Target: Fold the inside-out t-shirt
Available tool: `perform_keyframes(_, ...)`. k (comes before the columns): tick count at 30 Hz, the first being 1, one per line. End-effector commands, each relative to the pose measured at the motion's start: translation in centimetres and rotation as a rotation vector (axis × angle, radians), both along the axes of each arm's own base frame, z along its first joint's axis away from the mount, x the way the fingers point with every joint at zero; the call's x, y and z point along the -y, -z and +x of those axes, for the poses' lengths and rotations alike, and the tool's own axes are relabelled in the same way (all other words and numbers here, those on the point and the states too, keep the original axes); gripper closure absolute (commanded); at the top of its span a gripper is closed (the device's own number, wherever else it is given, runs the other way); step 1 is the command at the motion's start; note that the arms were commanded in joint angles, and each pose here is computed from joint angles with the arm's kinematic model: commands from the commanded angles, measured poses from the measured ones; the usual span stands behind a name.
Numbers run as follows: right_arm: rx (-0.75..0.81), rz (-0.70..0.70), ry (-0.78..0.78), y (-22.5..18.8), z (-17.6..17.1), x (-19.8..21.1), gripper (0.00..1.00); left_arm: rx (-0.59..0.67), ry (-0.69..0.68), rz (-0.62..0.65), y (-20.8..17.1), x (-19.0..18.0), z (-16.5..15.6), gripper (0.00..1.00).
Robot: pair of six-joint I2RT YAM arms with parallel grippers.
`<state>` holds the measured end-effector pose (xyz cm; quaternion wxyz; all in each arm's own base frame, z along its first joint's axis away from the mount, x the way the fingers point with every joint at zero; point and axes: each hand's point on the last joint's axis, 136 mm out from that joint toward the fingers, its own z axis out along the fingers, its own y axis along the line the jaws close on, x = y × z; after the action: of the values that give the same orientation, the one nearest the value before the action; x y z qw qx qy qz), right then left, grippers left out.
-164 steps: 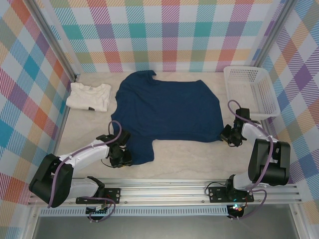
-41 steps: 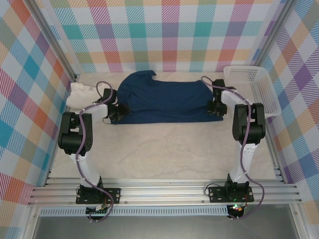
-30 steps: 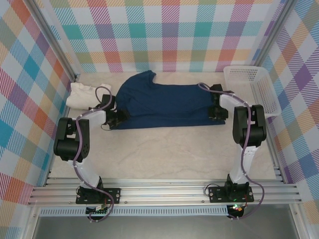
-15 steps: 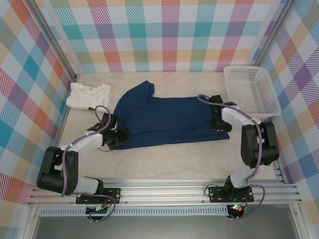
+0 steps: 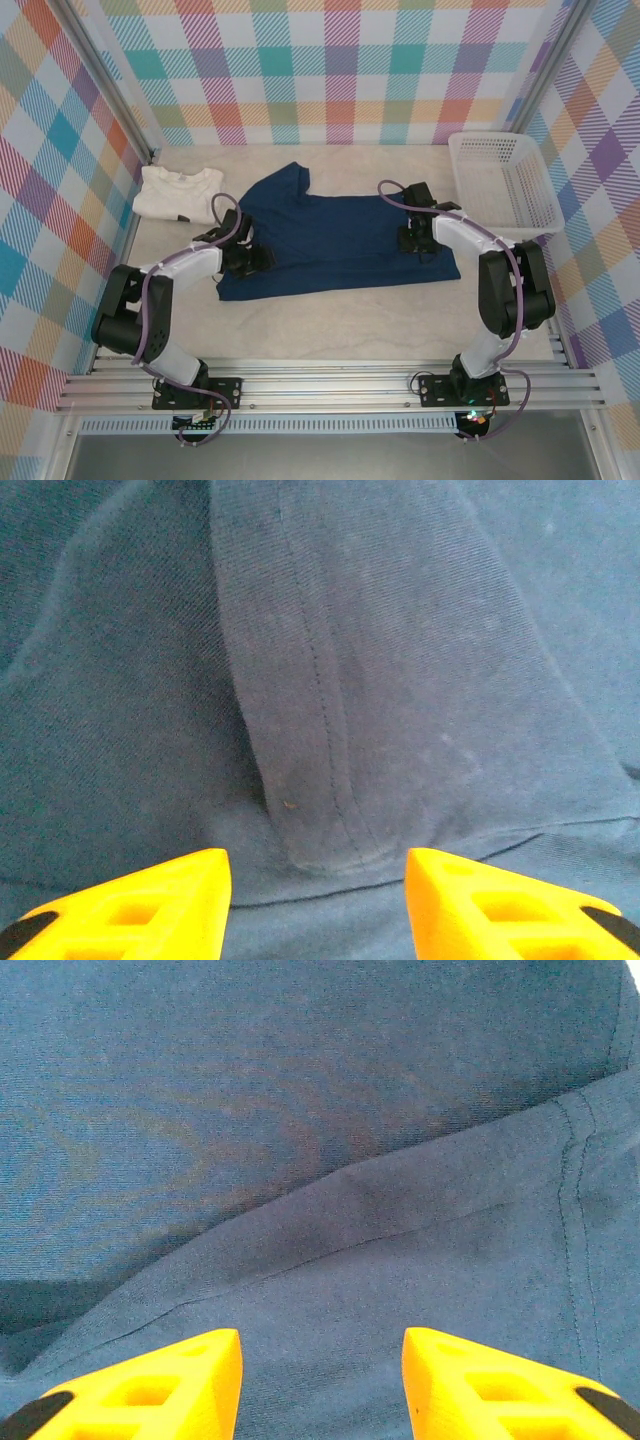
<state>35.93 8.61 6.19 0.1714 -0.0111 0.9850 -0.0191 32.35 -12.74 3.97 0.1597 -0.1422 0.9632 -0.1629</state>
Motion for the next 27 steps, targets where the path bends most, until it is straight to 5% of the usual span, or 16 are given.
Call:
perform_keyframes(1, 0.012, 0.020, -0.027, -0.3, 0.3, -0.7, 0.54, 0.031, 0.034, -0.003, -0.5, 0.9, 1.2, 0.56)
perform_keyframes(15, -0.002, 0.033, -0.037, 0.2, -0.3, -1.1, 0.55, 0.031, 0.071, 0.004, 0.0, 1.8, 3.2, 0.82)
perform_keyframes(27, 0.009, 0.018, -0.046, -0.3, -0.2, -1.0, 0.56, 0.120, 0.088, -0.011, -3.6, 3.0, 6.8, 1.00)
